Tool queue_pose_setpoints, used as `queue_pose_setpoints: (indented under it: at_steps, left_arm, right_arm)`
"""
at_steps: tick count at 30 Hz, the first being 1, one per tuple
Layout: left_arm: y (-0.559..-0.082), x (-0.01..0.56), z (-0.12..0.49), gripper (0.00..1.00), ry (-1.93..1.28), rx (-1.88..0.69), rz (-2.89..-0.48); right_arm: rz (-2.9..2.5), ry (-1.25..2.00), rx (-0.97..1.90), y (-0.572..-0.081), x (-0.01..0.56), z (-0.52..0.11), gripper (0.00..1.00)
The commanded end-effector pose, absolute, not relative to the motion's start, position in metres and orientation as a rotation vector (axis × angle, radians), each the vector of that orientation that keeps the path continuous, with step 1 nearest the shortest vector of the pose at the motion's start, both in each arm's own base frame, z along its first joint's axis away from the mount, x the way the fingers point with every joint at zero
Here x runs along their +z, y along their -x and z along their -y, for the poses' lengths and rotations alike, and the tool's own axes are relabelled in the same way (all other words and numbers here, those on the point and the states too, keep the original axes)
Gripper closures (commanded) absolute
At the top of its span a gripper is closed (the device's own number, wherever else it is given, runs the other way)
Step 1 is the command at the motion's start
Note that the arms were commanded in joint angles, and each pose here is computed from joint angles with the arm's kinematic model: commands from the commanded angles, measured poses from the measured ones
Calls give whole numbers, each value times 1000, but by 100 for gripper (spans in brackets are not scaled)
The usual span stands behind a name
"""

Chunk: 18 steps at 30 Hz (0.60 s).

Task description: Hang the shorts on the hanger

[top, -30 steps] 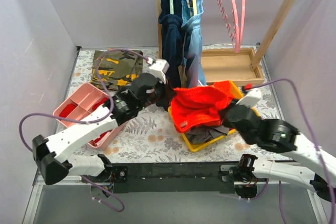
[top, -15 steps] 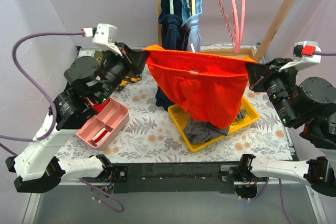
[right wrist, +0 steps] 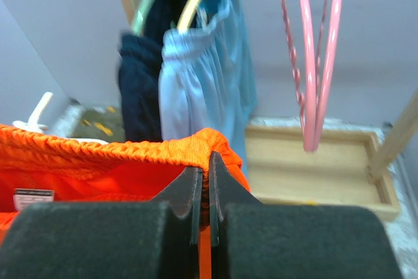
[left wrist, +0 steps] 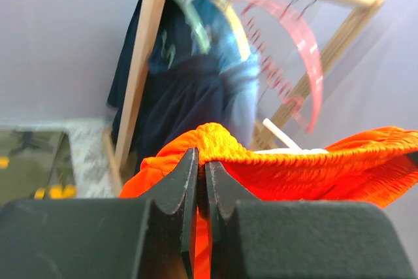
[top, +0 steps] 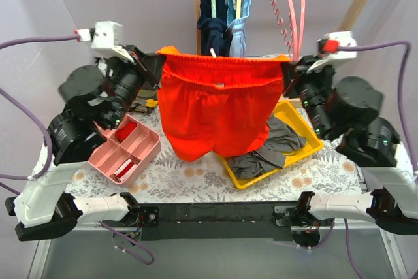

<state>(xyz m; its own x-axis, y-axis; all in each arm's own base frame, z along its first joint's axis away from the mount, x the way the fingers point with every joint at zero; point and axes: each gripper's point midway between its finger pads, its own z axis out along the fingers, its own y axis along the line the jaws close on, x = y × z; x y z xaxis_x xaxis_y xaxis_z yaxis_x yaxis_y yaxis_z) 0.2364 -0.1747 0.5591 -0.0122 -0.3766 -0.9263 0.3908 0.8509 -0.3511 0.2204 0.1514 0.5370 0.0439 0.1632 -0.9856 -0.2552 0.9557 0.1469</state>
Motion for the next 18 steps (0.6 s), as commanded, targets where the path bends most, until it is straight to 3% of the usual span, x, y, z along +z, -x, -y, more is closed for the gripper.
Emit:
queue_pose_setpoints:
  at_steps: [1, 4, 6, 12, 15, 16, 18]
  left_arm:
    - [-262, 454, 186, 100, -3, -414, -1738]
    - [-261, 367, 206, 100, -5, -450, -1905]
    - [-248, 339, 210, 100, -5, -538, -1958]
    - [-213, 198, 243, 100, -22, -743, -2237]
    - [-215, 190, 247, 100, -37, -733, -2257]
    - [-216, 189, 248, 100, -49, -725, -2262]
    - [-221, 190, 252, 98, -72, -713, -2265]
  right_arm:
    - [-1590, 87, 315, -237, 481, -173, 99]
    - [-1768, 157, 379, -255, 396, -188, 99]
    - [-1916, 158, 393, -258, 319, -191, 99]
    - [-2233, 164, 515, -219, 166, -204, 99]
    - [-2228, 172, 486, -219, 182, -199, 75]
    - [-2211, 181, 481, -220, 191, -197, 60]
    - [-2138, 201, 499, -221, 232, -194, 50]
